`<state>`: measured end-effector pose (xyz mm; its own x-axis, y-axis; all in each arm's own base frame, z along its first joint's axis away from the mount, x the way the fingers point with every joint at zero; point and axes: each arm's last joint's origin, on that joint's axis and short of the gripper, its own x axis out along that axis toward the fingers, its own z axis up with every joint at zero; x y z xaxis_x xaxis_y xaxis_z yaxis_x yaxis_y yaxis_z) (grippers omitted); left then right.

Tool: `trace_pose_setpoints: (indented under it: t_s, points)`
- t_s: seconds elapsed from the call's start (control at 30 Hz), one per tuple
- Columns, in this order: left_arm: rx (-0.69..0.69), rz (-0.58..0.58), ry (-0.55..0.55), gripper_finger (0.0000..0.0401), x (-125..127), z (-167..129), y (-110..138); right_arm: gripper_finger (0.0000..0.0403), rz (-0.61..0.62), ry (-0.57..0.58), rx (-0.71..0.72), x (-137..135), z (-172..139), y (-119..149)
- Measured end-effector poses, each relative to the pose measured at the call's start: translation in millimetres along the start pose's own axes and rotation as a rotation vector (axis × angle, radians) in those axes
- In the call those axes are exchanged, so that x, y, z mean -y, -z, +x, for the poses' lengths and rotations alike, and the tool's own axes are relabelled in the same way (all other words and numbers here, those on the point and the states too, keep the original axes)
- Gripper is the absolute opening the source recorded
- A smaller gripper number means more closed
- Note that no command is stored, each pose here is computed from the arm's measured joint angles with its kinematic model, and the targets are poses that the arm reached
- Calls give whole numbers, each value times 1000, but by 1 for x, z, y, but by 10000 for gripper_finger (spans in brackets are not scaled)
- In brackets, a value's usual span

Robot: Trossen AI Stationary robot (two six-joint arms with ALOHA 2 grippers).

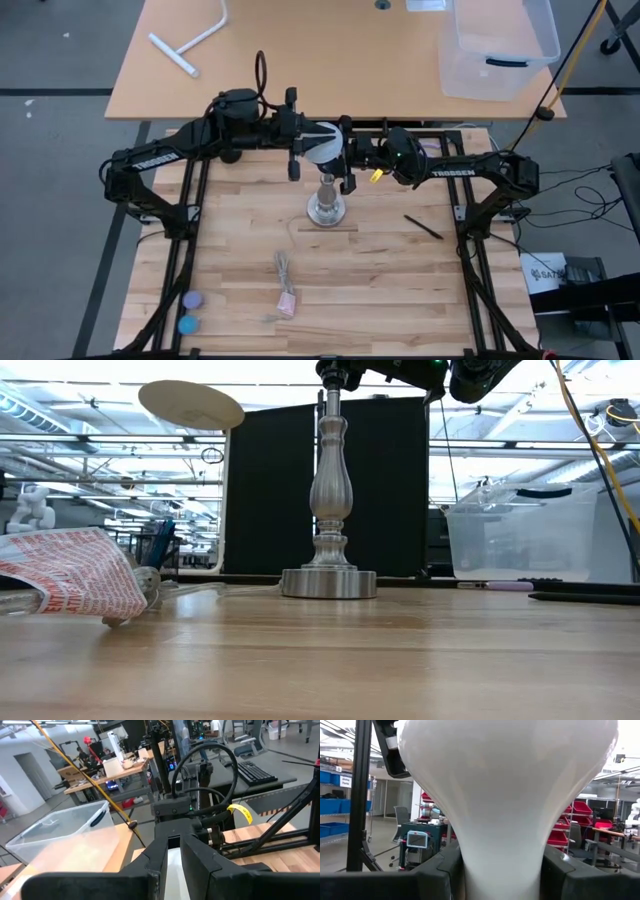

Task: Screw lightbulb
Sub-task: Insert the lightbulb into the lamp

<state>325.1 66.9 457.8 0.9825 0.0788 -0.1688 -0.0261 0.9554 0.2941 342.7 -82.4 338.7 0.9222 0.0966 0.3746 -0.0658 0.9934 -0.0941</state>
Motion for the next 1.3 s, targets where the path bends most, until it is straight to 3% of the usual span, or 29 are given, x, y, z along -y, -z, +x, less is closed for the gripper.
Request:
trace_pose_setpoints:
  t_s: [0.4,0.8,1.3]
  points:
    - [-2,-13,1,57,0,5,2,159,-3,25,-37,0,-2,-5]
    - [-4,-30,1,57,0,6,3,210,-1,33,-80,-2,-5,-11]
    - [15,-37,-6,57,0,7,2,213,-58,61,-157,-6,-9,-15]
